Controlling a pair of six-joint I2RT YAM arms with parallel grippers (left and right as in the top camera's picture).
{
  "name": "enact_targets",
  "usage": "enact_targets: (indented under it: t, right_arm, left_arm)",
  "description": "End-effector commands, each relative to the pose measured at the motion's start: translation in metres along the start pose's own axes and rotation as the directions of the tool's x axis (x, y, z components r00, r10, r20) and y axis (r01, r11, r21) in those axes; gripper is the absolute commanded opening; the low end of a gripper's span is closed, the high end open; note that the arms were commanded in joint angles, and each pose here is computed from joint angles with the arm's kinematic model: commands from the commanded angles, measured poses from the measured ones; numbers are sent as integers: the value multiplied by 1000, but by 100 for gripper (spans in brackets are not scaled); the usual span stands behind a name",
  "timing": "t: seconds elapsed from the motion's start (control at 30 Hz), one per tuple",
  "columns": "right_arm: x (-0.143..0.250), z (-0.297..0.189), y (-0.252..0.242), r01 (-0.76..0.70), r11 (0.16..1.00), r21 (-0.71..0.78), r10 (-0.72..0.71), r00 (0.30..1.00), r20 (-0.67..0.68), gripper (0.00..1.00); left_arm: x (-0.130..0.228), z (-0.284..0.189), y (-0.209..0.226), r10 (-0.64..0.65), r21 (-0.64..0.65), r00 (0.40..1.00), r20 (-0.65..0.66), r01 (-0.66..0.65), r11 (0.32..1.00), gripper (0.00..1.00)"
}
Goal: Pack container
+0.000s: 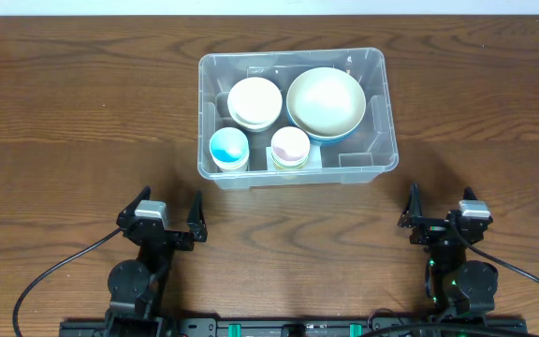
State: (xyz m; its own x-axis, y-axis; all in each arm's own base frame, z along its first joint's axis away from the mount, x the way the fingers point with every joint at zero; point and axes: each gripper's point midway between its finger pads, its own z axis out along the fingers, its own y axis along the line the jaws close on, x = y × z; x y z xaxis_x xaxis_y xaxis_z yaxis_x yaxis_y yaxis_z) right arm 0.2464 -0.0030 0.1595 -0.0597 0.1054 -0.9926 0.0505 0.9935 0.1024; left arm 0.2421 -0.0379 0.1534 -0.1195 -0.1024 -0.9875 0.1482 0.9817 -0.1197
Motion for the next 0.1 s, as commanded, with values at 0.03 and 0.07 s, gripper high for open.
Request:
enact_targets:
  t: [0.03, 0.07]
  right_arm:
    - [0, 0, -1, 13, 1000, 1, -13, 1000, 0, 99]
    - [0, 0, -1, 13, 1000, 1, -13, 1000, 0, 99]
  left_arm:
    - [15, 1, 1, 5, 2, 999, -47, -5, 1000, 98]
    - [15, 1, 1, 5, 2, 999, -47, -5, 1000, 98]
